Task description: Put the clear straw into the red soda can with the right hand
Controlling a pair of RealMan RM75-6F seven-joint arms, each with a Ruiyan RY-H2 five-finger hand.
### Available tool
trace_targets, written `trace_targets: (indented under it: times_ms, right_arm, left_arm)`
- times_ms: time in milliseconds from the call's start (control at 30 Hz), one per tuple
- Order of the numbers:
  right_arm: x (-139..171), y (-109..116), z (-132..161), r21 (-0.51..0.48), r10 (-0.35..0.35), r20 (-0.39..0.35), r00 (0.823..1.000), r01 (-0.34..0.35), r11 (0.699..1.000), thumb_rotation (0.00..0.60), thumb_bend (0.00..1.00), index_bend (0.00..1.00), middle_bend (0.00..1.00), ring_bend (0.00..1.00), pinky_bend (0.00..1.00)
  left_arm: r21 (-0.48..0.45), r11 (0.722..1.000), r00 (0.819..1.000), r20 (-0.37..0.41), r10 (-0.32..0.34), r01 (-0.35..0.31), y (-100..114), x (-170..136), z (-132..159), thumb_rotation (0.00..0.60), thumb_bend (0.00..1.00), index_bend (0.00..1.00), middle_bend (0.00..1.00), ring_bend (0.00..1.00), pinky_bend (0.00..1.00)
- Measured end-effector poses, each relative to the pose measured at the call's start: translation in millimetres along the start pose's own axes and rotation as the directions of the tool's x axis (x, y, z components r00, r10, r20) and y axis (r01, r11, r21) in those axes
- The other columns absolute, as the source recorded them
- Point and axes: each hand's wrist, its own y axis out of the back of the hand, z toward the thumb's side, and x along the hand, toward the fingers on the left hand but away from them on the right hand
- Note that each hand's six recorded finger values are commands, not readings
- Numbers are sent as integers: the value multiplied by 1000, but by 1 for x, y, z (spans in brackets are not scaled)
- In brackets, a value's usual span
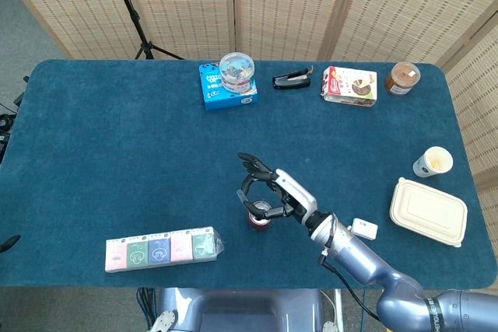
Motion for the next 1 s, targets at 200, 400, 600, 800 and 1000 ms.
trace_targets:
  times_ms: [200, 400, 600, 800, 1000]
  right_arm:
    - [0, 1, -4, -4, -3, 7, 1000, 3, 1000, 600, 646, 569, 0, 0, 0]
    - [-1, -1, -6, 3, 2, 8, 1000, -2, 1000, 600, 647, 570, 0, 0, 0]
    - [-1, -1, -13, 17, 2, 17, 1000, -2, 1000, 600, 647, 572, 0, 0, 0]
    - [-2, 0, -21, 36, 0, 25, 1000, 0, 999, 600, 646, 572, 0, 0, 0]
    - [-3, 0, -32, 82, 2, 35, 999, -5, 997, 600, 647, 572, 0, 0, 0]
  left_arm:
    - [0, 1000, 1000, -1, 1, -1, 0, 0, 0, 600, 0, 0, 0, 0, 0]
    - [-2, 1000, 1000, -2, 1, -1, 1, 0, -1, 600, 0, 0, 0, 0, 0]
    - [-4, 1000, 1000, -2, 1, -1, 1, 0, -2, 600, 0, 0, 0, 0, 0]
    - [-4, 1000, 1000, -4, 0, 0, 1, 0, -3, 600, 0, 0, 0, 0, 0]
    - [-3, 1000, 1000, -4, -2, 2, 1, 0, -3, 600, 0, 0, 0, 0, 0]
